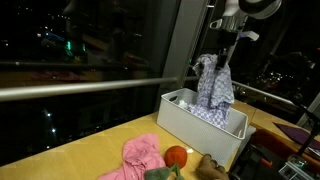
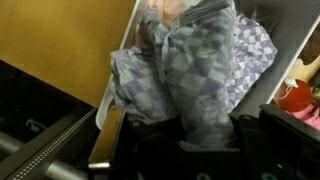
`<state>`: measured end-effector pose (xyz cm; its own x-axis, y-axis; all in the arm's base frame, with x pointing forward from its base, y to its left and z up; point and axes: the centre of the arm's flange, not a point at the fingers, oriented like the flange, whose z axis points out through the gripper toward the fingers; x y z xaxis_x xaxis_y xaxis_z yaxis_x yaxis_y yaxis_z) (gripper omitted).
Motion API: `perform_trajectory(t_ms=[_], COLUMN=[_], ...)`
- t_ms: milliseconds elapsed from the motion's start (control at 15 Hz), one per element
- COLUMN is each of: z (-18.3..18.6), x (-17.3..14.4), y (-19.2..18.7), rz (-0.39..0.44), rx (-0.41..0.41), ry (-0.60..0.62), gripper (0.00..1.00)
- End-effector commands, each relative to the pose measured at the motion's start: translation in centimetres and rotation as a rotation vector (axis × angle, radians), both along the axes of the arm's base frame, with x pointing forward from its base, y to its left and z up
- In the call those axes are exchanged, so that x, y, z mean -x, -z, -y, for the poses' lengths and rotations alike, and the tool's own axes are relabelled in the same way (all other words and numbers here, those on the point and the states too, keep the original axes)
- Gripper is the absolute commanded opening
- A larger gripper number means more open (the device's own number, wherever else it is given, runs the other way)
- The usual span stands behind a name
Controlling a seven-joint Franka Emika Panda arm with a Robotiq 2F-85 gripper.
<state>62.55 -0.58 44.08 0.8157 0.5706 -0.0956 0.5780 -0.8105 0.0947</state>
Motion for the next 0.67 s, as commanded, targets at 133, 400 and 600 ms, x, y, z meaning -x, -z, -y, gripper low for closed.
perform_trajectory(t_ms=[133,400,600], z=[-5.1,-5.2,-5.4], x=[-1.0,1.0,2.7], y=[3.1,2.4,1.1], rz=[-0.038,-0.059,-0.027], rx=[-0.045,-0.031,-0.027], ry=[-0.099,-0.103,-0.102], gripper=[0.26,0.54,0.75])
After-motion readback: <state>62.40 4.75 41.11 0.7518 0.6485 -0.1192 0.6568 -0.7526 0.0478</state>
